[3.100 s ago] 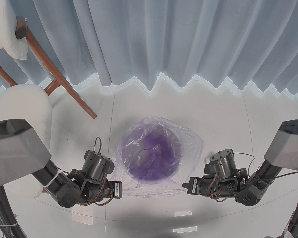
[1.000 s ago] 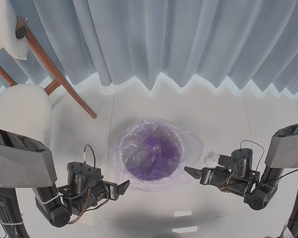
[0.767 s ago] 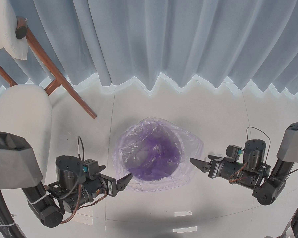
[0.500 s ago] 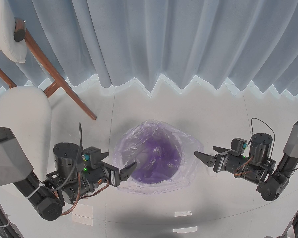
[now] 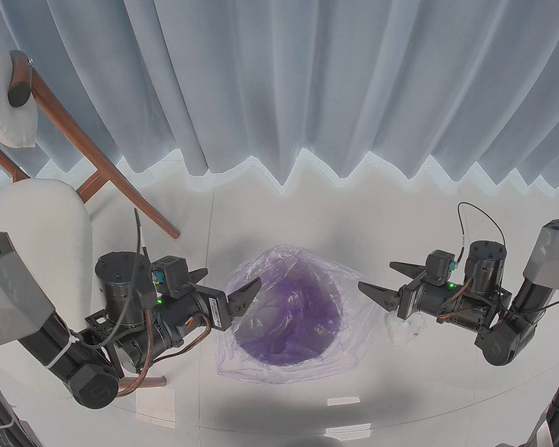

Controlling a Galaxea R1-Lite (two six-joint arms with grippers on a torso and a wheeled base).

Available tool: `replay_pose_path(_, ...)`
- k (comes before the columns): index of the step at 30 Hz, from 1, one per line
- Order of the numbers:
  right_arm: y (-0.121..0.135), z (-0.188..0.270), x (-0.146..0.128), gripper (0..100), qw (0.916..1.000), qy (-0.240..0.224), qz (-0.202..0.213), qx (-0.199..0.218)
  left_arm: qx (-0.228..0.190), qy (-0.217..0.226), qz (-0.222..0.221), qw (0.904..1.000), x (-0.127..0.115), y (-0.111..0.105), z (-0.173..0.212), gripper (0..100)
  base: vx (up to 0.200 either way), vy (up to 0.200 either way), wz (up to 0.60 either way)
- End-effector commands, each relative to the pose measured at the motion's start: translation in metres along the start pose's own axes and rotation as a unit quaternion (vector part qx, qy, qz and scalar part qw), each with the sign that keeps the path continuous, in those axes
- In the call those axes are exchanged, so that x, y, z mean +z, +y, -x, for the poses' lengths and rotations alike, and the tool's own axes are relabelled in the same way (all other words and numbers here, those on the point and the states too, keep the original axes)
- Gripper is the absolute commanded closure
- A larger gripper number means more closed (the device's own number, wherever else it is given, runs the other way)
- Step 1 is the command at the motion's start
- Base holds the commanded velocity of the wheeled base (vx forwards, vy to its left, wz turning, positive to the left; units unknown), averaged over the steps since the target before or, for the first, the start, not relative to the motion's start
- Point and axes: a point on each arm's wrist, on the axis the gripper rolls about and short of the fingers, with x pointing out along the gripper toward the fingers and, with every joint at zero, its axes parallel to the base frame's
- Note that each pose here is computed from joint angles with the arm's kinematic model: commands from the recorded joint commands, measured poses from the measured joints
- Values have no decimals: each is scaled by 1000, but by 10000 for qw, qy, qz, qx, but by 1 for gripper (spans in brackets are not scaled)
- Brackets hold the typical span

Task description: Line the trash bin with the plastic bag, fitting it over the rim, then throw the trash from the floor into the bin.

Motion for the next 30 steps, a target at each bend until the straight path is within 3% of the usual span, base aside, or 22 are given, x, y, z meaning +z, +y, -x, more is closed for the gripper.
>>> replay_pose_path(1,-8,-12,-19,0,9991,182,313,203,-156,-271,720,9969,12,-16,8,0,0,0,0)
replay_pose_path(3,-10,-17,-23,0,9976,104,558,386,-114,-268,702,9971,12,-16,18,0,0,0,0)
replay_pose_path(11,-9,-25,-32,0,9957,114,739,538,-138,-492,966,9940,22,-17,34,0,0,0,0)
replay_pose_path(12,-7,-36,-29,0,9945,-3,838,622,20,-727,1323,9885,30,-18,37,0,0,0,0)
replay_pose_path(17,-13,-54,-25,0,9936,-190,917,631,-73,-901,1826,9790,39,-20,43,0,0,0,0)
replay_pose_path(18,-15,-58,-24,100,9933,-240,938,625,-80,-907,1872,9781,39,-20,43,0,0,0,0)
replay_pose_path(25,-18,-67,-26,100,9932,-266,945,633,-26,-835,1986,9765,35,-17,43,0,0,0,0)
replay_pose_path(30,-22,-74,-18,100,9925,-442,980,591,-435,-709,1920,9779,35,-18,34,0,0,0,0)
